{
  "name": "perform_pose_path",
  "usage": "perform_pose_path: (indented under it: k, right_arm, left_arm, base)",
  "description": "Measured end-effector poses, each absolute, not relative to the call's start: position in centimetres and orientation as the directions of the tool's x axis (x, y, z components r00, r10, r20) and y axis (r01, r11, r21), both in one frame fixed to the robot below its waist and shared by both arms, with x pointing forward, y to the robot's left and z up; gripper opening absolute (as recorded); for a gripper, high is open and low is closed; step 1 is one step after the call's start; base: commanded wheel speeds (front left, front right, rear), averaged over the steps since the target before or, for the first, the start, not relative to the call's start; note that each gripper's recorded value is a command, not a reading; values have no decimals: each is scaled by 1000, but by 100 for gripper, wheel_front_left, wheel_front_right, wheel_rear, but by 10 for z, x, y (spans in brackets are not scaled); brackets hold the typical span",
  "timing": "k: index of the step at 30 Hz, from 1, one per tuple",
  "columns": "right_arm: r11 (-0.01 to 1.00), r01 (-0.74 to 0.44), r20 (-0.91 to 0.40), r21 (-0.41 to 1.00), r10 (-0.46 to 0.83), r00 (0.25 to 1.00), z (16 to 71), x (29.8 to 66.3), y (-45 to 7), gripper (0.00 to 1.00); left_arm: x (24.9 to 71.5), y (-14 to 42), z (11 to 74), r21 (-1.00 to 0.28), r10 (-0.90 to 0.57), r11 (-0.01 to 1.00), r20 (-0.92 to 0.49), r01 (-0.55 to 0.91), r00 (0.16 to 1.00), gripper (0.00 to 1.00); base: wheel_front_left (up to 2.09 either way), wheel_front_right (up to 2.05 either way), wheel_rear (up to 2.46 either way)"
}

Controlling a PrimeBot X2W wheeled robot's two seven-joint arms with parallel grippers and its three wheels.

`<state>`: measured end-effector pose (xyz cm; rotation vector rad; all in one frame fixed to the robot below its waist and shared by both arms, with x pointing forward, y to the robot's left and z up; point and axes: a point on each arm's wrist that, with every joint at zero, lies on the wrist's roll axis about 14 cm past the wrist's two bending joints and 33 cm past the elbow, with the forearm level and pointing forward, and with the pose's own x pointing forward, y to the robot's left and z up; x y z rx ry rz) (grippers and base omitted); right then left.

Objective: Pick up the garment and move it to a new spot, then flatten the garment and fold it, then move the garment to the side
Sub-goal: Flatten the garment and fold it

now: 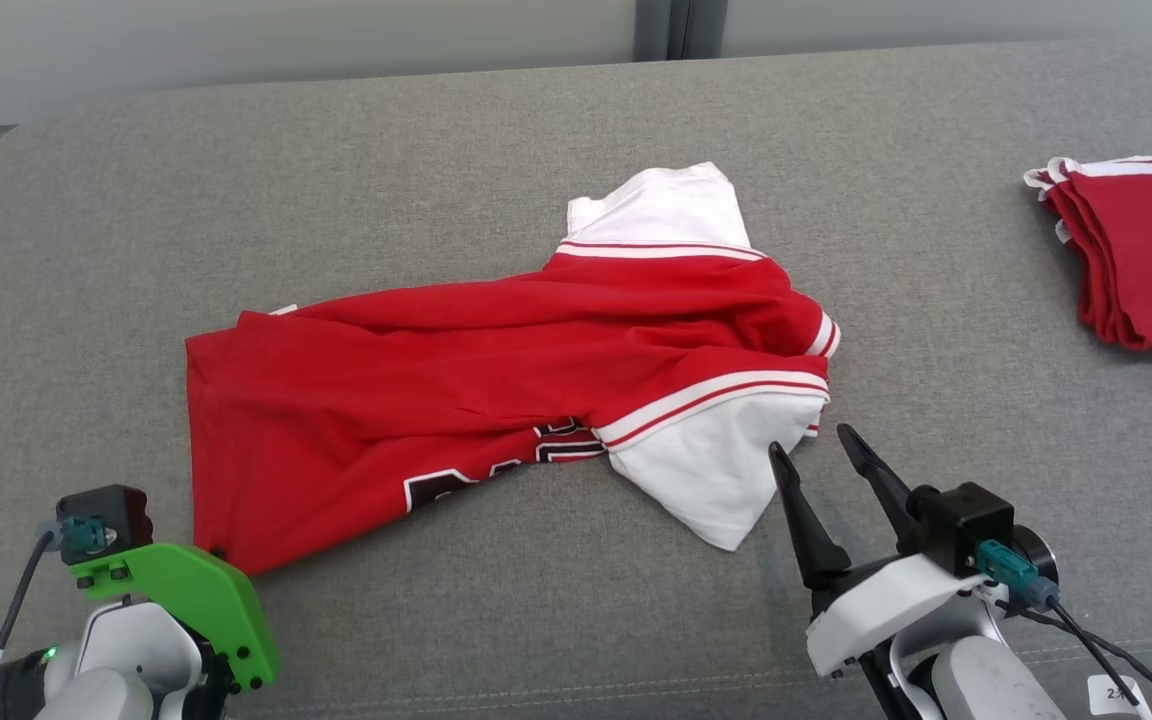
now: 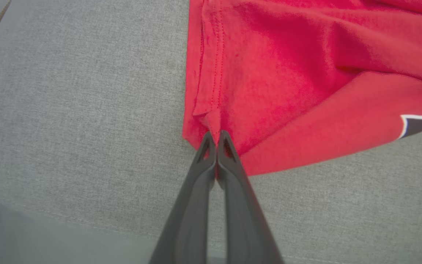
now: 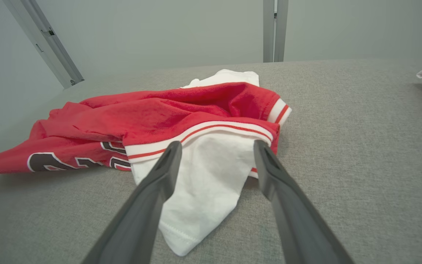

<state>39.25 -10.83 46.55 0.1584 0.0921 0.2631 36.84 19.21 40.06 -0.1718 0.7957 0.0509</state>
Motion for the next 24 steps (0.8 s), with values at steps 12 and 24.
perform_pose_path:
  k: [12,24]
  right_arm:
    - [954,-248,-74,166,263,962,465,393,-109,100]
    - [959,-232,-57,165,245,968,470,392,-115,100]
  left_arm:
    - [339,194,380,-144,-13,978,-768,-153,640,15]
    - [358,205,403,-146,49,973,-626,-178,778,100]
  base:
    - [0,0,0]
    - [0,0,0]
